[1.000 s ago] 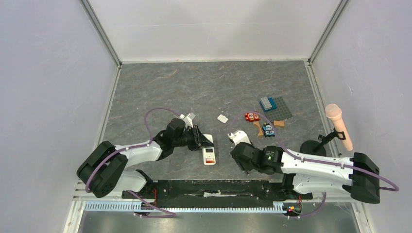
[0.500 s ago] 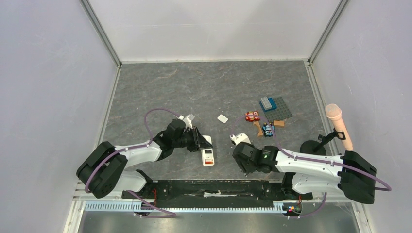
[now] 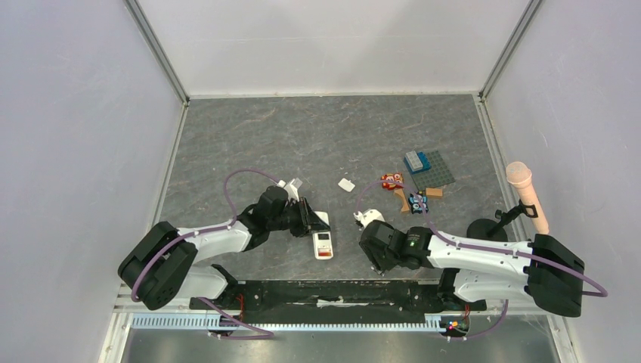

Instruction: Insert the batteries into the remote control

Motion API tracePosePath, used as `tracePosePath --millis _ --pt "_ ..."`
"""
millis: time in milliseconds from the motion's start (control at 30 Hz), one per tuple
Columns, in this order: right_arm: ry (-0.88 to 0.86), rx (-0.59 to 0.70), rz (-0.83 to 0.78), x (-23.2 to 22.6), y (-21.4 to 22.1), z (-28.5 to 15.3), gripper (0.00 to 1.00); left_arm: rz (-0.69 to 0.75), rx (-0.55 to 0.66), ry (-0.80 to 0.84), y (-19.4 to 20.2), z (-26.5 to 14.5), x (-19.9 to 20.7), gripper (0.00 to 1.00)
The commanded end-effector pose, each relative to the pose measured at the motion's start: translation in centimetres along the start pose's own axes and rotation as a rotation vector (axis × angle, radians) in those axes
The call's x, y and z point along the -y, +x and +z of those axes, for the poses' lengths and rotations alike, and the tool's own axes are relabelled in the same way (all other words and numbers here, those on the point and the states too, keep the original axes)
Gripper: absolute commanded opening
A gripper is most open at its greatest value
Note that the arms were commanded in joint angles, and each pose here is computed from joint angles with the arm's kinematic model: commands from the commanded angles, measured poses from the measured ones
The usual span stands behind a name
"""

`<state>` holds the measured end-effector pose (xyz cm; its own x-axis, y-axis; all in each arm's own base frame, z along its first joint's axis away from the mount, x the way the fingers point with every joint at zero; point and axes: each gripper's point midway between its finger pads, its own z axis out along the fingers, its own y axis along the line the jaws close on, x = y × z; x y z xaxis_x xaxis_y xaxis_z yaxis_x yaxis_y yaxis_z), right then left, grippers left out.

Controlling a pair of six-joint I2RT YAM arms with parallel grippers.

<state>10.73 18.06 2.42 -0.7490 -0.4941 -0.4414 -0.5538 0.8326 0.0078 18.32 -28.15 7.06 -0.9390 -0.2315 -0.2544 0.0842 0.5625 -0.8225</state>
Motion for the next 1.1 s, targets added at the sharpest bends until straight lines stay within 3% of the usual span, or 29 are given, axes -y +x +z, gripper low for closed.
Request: tracePosePath --millis 0,167,333,733,933,1067 --pt "-0.047 0.067 0.025 -1.0 -2.2 -0.8 0.48 0.051 0.030 0.032 -0.5 -0.2 0.7 0.02" --pt "-0.109 0.111 0.044 -2.1 -3.1 -1.5 0.53 0.048 0.032 0.031 -0.5 -0.2 0.6 0.02" --pt "-0.172 0.046 0.000 -3.1 -1.5 -0.8 0.52 0.046 0.034 0.035 -0.5 -0.2 0.6 0.02" --pt "-0.104 -0.026 -0.029 -2.0 0.7 1.0 0.34 0.041 0.039 0.043 -0.5 -0.2 0.7 0.02" --pt "-0.071 -0.035 -0.006 -1.4 1.1 1.4 0.15 0.037 0.044 0.048 -0.4 -0.3 0.7 0.02" --pt "-0.070 0.007 0.051 -1.7 0.0 1.1 0.09 0.030 0.059 0.065 -0.6 -0.5 1.1 0.02"
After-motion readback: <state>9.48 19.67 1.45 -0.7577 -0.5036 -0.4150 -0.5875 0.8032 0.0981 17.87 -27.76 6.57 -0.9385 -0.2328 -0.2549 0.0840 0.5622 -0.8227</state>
